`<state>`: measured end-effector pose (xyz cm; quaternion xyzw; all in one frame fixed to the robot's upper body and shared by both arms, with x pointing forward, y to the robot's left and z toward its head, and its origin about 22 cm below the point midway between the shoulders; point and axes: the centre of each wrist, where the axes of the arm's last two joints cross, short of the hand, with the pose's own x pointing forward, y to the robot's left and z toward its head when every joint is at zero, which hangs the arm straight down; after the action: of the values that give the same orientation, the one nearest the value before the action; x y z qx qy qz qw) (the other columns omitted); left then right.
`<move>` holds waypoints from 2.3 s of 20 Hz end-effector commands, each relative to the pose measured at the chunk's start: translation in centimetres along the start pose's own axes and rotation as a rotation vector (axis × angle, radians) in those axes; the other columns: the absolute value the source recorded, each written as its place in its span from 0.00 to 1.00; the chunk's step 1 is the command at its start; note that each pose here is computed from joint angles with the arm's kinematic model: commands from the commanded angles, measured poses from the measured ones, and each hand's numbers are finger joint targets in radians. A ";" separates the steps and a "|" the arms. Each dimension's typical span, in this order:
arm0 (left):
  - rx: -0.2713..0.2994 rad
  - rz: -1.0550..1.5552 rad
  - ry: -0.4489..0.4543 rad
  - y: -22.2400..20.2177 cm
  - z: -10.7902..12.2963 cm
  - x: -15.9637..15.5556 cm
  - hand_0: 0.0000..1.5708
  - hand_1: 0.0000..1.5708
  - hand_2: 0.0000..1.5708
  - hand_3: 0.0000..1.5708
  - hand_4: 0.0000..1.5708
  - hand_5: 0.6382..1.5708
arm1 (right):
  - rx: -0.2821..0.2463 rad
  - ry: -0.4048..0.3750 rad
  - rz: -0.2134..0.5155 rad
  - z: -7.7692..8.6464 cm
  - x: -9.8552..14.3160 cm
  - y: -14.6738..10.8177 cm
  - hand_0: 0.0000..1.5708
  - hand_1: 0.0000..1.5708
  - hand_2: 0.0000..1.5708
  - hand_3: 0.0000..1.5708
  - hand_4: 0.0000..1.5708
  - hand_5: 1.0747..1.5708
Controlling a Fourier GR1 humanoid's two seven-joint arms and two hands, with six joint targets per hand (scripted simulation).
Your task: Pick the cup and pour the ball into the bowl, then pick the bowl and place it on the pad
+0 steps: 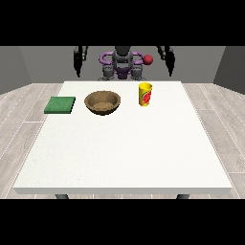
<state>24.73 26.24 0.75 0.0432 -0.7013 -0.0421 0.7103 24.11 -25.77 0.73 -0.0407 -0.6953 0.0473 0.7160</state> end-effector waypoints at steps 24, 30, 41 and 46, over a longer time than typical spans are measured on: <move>-0.031 0.243 -0.389 -3.2 -6.5 7.4 0.00 0.00 0.00 0.00 0.00 0.99 | 0.008 -0.379 -0.174 -4.2 13.7 9.2 0.00 0.00 0.26 0.45 0.50 0.99; -0.031 0.237 -0.413 -5.5 -4.5 2.5 0.00 0.00 0.00 0.00 0.00 0.98 | -0.081 -0.420 -0.120 -6.7 14.4 5.4 0.00 0.00 0.25 0.44 0.44 1.00; -0.026 0.164 -0.442 -4.1 -6.6 -1.8 0.00 0.00 0.00 0.00 0.00 0.96 | -0.135 -0.419 -0.062 -10.2 12.7 2.7 0.00 0.00 0.27 0.37 0.42 0.99; 0.042 0.154 -0.387 -3.0 -7.2 -4.8 0.00 0.00 0.00 0.00 0.00 0.96 | -0.104 -0.400 -0.050 -10.1 15.1 2.0 0.00 0.00 0.26 0.38 0.42 0.99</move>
<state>30.96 22.09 -3.32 -0.0268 -0.8289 0.0070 0.5587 34.46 -21.59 13.29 -0.0563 -0.8245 -0.0093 0.5630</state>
